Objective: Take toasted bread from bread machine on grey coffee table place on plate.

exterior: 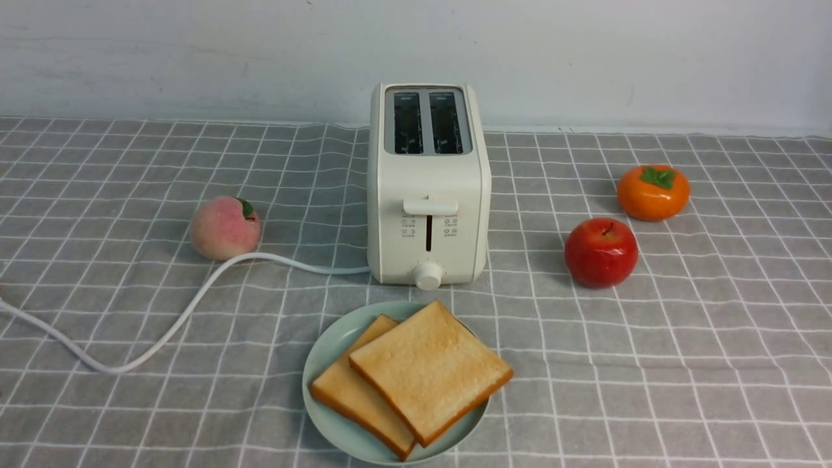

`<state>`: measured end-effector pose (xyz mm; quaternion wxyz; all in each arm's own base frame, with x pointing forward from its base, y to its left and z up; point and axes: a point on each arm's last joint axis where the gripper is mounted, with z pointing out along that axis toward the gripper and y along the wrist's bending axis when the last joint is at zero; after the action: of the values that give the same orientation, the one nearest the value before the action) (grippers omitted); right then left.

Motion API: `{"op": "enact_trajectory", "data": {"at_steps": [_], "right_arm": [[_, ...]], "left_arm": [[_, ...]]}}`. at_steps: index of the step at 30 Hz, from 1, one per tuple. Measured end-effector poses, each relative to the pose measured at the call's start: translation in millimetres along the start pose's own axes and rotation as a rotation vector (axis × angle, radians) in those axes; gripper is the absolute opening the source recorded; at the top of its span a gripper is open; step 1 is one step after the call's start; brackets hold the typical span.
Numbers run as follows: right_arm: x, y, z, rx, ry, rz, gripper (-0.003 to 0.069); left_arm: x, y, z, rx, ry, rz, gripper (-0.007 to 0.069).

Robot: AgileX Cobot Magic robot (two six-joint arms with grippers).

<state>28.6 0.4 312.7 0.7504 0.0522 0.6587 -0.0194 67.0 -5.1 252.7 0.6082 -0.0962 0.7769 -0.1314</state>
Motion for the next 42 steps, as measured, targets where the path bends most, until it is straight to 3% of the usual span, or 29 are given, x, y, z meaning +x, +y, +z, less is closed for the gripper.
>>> {"op": "enact_trajectory", "data": {"at_steps": [6,8,42], "right_arm": [[0,0,0,0.000,0.001,0.000,0.0040],[0,0,0,0.001,-0.005,0.000,0.0043],[0,0,0,0.000,0.000,-0.003,0.0092]], "left_arm": [[69,29,3,-0.081,0.022,-0.016,-0.0003],[76,31,4,-0.087,0.046,-0.016,-0.0001],[79,31,4,-0.084,0.065,-0.020,0.0020]]}}
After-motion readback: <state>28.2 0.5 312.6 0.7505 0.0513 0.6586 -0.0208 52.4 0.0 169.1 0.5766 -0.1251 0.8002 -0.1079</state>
